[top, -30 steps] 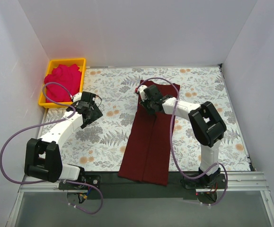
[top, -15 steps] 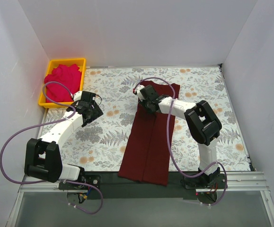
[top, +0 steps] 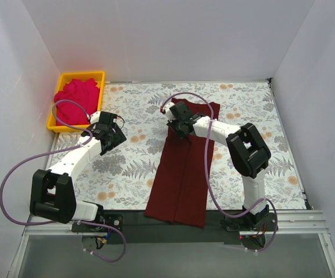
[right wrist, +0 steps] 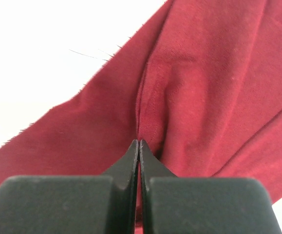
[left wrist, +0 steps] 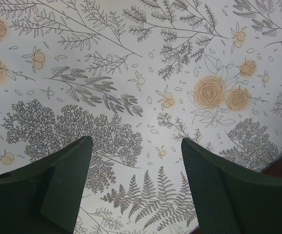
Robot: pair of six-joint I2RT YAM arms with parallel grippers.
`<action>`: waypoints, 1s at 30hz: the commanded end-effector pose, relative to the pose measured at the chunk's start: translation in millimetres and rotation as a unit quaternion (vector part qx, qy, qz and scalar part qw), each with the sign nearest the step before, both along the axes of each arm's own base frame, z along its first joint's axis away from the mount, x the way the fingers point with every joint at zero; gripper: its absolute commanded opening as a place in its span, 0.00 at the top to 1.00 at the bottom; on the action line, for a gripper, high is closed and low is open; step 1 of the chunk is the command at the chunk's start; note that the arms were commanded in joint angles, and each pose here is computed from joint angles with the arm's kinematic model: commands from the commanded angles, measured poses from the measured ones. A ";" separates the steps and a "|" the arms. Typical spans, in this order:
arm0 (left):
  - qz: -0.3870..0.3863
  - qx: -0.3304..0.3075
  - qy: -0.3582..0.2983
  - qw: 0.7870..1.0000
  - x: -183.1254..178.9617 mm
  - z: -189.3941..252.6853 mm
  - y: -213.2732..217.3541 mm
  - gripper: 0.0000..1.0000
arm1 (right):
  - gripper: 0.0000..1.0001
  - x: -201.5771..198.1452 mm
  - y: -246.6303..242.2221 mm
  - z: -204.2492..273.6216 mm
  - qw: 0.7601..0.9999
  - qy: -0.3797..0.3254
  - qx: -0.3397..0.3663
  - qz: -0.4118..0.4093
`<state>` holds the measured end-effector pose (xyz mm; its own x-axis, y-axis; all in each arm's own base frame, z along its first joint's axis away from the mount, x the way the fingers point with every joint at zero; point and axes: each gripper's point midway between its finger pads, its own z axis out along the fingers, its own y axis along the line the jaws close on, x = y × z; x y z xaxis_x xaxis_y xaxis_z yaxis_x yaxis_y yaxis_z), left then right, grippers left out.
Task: Fold and stack the t-shirts
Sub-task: Fold the tshirt
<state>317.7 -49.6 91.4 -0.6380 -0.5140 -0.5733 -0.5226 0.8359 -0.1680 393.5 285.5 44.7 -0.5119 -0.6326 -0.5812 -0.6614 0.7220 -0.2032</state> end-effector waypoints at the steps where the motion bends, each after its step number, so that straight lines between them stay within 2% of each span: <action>1: -0.004 0.001 -0.011 1.000 2.5 5.0 1.1 0.27 | 0.99 1.2 24.0 38.1 0.998 -0.004 0.061 0.008; 18: -0.021 -0.013 0.002 1.000 1.7 -2.3 -7.0 0.27 | 0.99 -1.7 48.8 20.3 0.989 0.077 0.126 -0.028; 22: -0.040 -0.040 0.006 0.998 2.7 -5.4 -19.1 0.27 | 0.99 -9.1 51.1 12.5 0.985 0.102 0.136 -0.021; 24: -0.049 -0.053 0.007 0.997 6.2 -6.6 -25.6 0.27 | 0.92 -10.5 50.5 15.2 0.984 0.108 0.144 -0.018; 25: -0.053 -0.060 0.007 0.997 8.0 -6.7 -29.2 0.27 | 0.80 -11.3 51.6 18.1 0.983 0.109 0.149 -0.014; 28: -0.071 -0.087 0.008 0.994 17.8 -6.0 -43.4 0.27 | 0.65 -15.8 48.3 35.1 0.982 0.101 0.160 -0.005; 30: -0.088 -0.109 0.001 0.990 27.8 2.4 -55.2 0.26 | 0.62 -14.5 37.0 52.3 0.983 0.080 0.162 -0.013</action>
